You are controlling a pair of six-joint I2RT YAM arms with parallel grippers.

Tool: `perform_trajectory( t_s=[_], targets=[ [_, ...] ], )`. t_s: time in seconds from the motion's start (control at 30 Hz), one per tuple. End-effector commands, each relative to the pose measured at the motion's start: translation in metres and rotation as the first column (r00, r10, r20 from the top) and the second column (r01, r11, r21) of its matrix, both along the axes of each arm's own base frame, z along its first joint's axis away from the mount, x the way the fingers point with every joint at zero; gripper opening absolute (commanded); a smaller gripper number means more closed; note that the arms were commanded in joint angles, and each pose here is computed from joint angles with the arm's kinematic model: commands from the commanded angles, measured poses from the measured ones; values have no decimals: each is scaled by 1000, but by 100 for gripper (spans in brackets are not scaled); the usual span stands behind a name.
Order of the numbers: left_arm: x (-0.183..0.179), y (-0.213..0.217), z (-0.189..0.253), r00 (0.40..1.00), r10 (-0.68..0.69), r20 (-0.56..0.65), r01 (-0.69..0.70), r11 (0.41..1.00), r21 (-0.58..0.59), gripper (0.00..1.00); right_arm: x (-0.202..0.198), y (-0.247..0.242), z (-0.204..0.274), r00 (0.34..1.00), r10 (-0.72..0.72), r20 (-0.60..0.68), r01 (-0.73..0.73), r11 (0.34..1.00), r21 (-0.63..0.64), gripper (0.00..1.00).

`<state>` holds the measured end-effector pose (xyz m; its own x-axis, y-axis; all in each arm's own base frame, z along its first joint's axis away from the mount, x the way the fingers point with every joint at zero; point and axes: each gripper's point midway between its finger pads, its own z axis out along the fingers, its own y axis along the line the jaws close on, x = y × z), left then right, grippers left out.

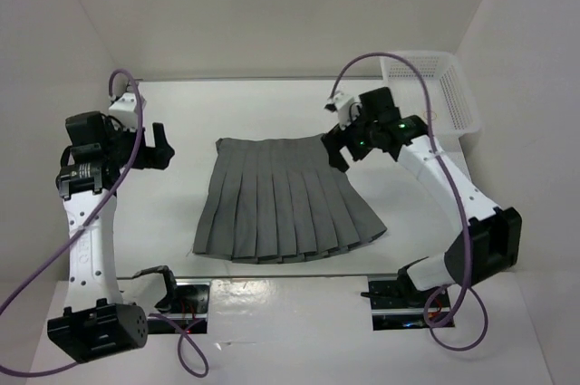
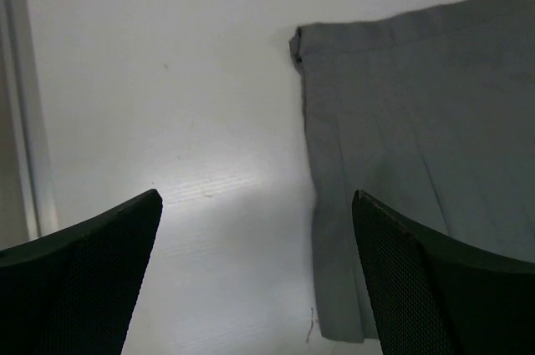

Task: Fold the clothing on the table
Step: Flatten the skirt out

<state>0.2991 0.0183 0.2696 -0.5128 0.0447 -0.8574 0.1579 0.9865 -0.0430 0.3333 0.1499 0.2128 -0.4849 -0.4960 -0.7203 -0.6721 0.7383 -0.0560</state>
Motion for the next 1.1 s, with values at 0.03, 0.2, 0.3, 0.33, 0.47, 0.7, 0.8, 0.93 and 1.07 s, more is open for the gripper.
perform_trajectory(
  t_s=[0.03,0.2,0.3,0.33,0.47,0.7,0.8,0.93,1.07],
  targets=[
    [-17,-17,-28,990,-114,-79,102,985,-142,100,-48,49,-31,969,157,-191,-151,987,48,99],
    [-16,-9,-43,987,-95,-132,74,985,-154,100,-34,75,-22,979,108,-174,-92,991,101,99],
    [-14,-3,-61,983,-61,-176,34,987,-156,100,-16,83,-16,991,25,-132,-8,991,133,99],
    [-14,0,-68,979,-40,-202,8,988,-154,100,-10,81,-26,992,-7,-130,23,992,125,99],
    [-6,16,-76,980,42,-192,-62,993,-100,100,-5,80,-89,960,-69,-270,80,996,29,99],
    [-12,35,-67,974,180,-136,-187,982,-34,100,12,112,-114,955,-24,-295,18,1000,-23,99],
    [-15,42,-64,971,207,-117,-211,977,-25,100,7,150,-117,946,25,-322,-22,1000,12,99],
    [-21,55,-69,961,244,-131,-250,968,-35,100,18,166,-107,953,31,-302,-19,999,44,99],
    [-20,57,-66,967,227,-112,-233,971,-48,100,29,168,-98,968,6,-249,8,998,57,99]
  ],
)
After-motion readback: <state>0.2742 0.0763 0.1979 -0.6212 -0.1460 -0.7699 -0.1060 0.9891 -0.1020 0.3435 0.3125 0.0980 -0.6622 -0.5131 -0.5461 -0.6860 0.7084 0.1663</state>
